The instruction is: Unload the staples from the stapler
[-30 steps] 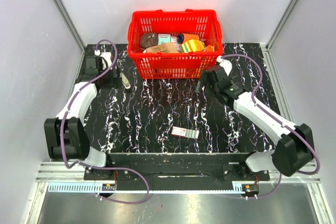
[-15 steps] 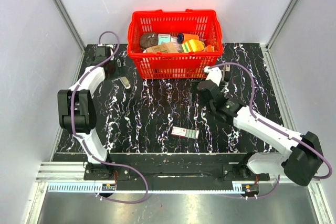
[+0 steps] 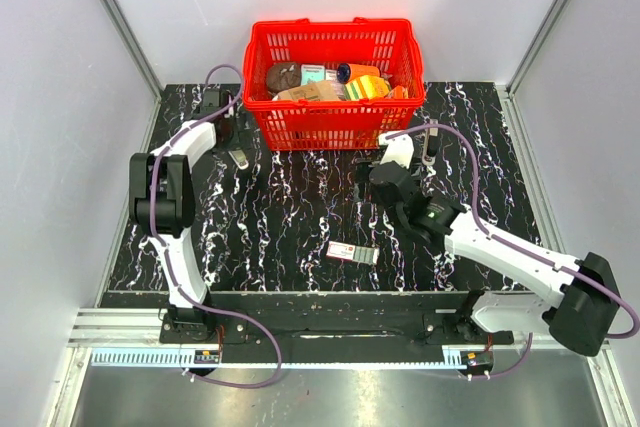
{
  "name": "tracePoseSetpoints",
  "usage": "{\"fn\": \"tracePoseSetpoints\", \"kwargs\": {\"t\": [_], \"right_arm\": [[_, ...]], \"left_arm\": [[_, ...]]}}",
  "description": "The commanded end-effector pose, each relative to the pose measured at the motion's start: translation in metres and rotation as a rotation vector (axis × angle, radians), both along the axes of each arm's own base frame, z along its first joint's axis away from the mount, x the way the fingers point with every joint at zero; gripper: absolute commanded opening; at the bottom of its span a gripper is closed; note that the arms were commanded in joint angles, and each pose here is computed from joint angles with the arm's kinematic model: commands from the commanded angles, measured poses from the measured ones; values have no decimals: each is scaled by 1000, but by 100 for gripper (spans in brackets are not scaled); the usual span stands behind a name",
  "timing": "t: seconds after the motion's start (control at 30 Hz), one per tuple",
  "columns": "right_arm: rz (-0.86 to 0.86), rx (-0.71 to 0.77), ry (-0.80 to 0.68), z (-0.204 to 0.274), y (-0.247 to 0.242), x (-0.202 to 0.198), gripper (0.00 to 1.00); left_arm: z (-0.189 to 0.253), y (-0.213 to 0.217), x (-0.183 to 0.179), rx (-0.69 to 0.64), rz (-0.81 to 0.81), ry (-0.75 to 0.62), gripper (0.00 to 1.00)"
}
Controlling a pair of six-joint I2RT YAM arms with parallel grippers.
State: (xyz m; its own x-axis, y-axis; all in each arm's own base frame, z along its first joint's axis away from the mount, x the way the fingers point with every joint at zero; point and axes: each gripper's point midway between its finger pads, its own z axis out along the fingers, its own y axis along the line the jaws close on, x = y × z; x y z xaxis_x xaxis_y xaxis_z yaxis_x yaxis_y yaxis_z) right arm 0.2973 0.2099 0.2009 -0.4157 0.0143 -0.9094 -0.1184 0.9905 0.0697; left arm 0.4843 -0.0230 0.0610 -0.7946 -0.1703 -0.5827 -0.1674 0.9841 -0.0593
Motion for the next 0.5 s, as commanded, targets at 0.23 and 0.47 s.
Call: {"fn": "tracePoseSetpoints", "kwargs": {"t": [0.23,0.47], "right_arm": [[-45,40,-123,36,-7,0,93],[-31,30,-126,35,-5,-2,92]], "left_arm": [[1,6,19,-6,57,-44,59],[-4,6,20,-3,50,-34,48]]}}
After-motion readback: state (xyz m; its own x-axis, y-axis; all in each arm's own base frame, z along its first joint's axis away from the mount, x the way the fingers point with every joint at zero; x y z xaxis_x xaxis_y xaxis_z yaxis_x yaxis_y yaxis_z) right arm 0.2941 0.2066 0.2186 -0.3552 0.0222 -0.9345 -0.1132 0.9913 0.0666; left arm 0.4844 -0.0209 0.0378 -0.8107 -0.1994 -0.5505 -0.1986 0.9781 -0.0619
